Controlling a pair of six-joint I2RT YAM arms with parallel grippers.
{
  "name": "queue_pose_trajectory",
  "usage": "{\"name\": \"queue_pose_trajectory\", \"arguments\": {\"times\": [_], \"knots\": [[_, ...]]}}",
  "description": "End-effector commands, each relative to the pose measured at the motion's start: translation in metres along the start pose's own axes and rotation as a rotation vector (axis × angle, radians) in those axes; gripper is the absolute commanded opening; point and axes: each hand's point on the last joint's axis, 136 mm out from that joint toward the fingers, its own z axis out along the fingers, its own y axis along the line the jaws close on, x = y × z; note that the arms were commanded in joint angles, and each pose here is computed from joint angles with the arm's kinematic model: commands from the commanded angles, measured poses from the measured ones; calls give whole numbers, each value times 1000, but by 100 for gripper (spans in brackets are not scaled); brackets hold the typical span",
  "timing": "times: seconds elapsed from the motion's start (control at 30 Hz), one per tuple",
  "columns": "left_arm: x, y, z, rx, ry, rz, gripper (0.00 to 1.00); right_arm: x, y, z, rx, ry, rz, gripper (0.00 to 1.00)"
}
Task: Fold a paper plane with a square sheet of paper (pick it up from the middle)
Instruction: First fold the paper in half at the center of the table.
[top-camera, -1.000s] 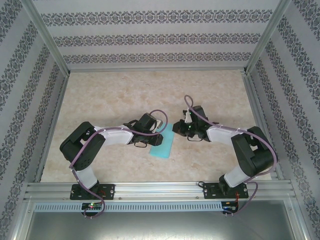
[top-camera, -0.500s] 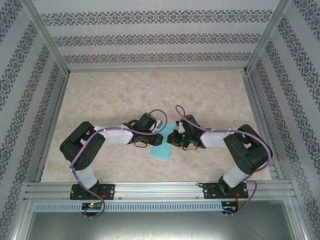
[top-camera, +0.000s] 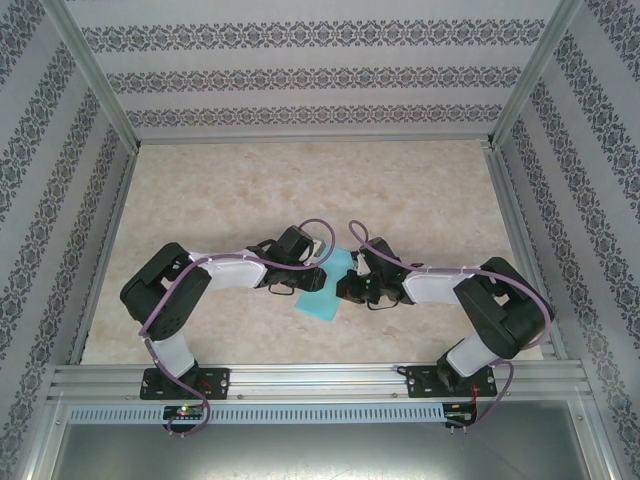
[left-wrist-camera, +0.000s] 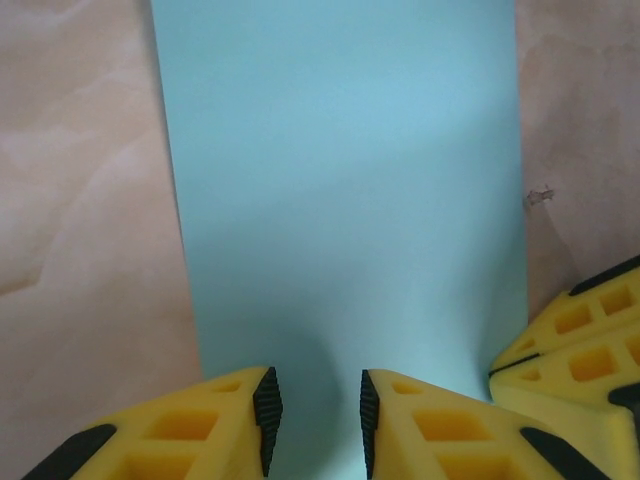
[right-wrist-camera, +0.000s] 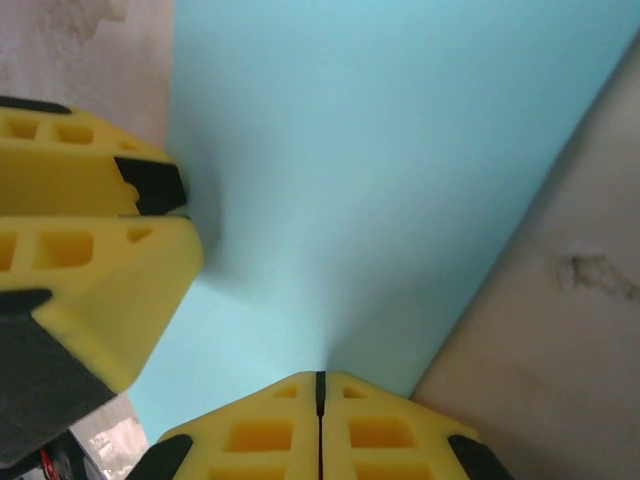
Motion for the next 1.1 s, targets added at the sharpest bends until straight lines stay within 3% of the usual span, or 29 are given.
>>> {"name": "queue_pose_trajectory", "arguments": {"times": [0.0,0.23,0.37,0.67,1.07], "knots": [[56,30,10,-103,199,-34,33,20,-21,-6,98,28,-11,6],[54,27,12,-87,204,-31,33,2,23,-16,-58,-75,-12,6],[53,26,12,-86,204,-27,33,6,39,-5,-83,-40,-28,6],[55,29,12,-95,207,-25,33,33,18,22,-28,66,-22,6],[57,36,11,-117,221,-18,33,74,-7,8,76,159,-51,6]]}}
